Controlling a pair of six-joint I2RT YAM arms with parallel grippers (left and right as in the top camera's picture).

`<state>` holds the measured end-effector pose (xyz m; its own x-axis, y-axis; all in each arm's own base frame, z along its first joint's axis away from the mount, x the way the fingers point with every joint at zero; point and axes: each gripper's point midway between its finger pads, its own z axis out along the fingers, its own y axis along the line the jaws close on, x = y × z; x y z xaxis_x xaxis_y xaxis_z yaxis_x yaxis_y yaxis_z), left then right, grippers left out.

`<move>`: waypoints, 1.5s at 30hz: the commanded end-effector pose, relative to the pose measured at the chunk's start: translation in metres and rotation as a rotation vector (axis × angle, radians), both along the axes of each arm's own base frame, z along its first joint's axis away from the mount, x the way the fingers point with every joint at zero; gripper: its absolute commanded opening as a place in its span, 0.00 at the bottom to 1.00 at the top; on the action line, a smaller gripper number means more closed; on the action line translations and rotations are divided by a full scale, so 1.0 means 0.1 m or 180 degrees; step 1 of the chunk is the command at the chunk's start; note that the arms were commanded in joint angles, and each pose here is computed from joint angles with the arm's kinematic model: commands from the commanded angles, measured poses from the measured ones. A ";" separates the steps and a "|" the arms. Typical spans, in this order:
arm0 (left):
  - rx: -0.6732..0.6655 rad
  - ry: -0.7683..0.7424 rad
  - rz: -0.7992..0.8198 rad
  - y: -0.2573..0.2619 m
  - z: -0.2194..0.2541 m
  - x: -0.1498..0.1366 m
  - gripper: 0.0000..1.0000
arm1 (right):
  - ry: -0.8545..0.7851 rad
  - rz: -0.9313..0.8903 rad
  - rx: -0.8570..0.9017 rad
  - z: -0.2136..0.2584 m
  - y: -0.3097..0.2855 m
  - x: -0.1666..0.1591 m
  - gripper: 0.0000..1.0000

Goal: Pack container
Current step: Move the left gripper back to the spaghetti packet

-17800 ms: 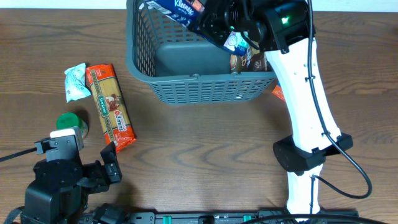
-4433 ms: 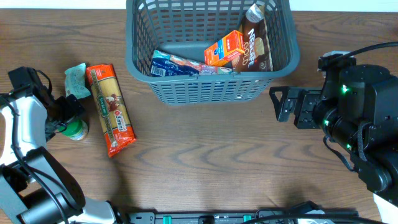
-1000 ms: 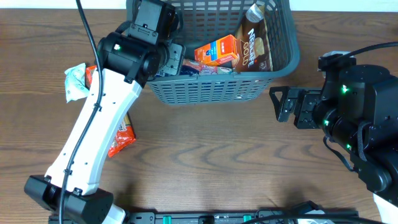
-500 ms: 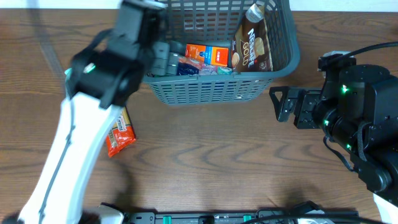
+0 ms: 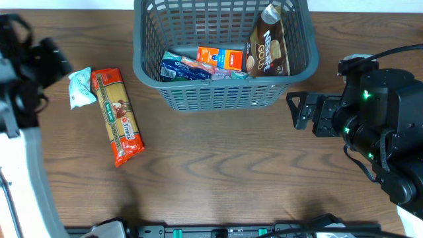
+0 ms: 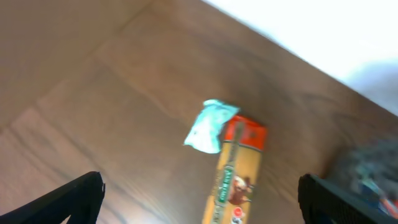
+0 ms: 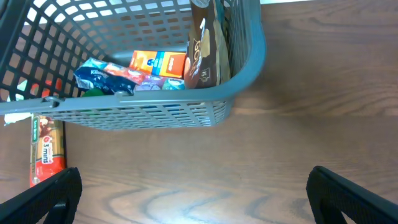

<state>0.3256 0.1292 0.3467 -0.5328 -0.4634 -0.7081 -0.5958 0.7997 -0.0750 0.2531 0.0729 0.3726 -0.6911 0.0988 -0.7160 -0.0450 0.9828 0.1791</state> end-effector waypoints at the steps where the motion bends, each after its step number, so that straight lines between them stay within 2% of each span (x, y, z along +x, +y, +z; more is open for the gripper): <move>1: -0.0504 0.0239 0.0058 0.15 -0.56 0.05 0.99 | -0.0021 -0.0043 0.0040 0.04 -0.02 0.00 0.99; 6: -0.0790 0.0711 0.0118 0.26 -1.40 0.04 0.99 | -0.0021 -0.0043 0.0040 0.04 -0.02 0.00 0.99; 11: -0.1067 0.0858 -0.0238 0.08 -1.96 0.15 0.98 | -0.0020 -0.0043 0.0040 0.03 -0.02 0.00 0.99; 19: -0.1206 0.0974 -0.0770 -0.10 -2.30 0.24 0.99 | -0.0021 -0.0043 0.0040 0.04 -0.02 0.00 0.99; 26: -0.1147 0.1213 -0.1256 -0.41 -2.51 0.34 0.99 | -0.0020 -0.0043 0.0040 0.03 -0.02 0.00 0.99; 33: -0.1215 0.1501 -0.1461 -0.63 -2.86 0.38 0.99 | -0.0020 -0.0043 0.0040 0.03 -0.02 0.00 0.99; 39: -0.0874 0.1827 -0.1501 -0.70 -3.09 0.40 0.98 | -0.0021 -0.0043 0.0040 0.04 -0.02 0.00 0.99; 45: -0.0453 0.1956 -0.1498 -0.77 -3.14 0.47 0.99 | -0.0020 -0.0043 0.0040 0.03 -0.02 0.00 0.99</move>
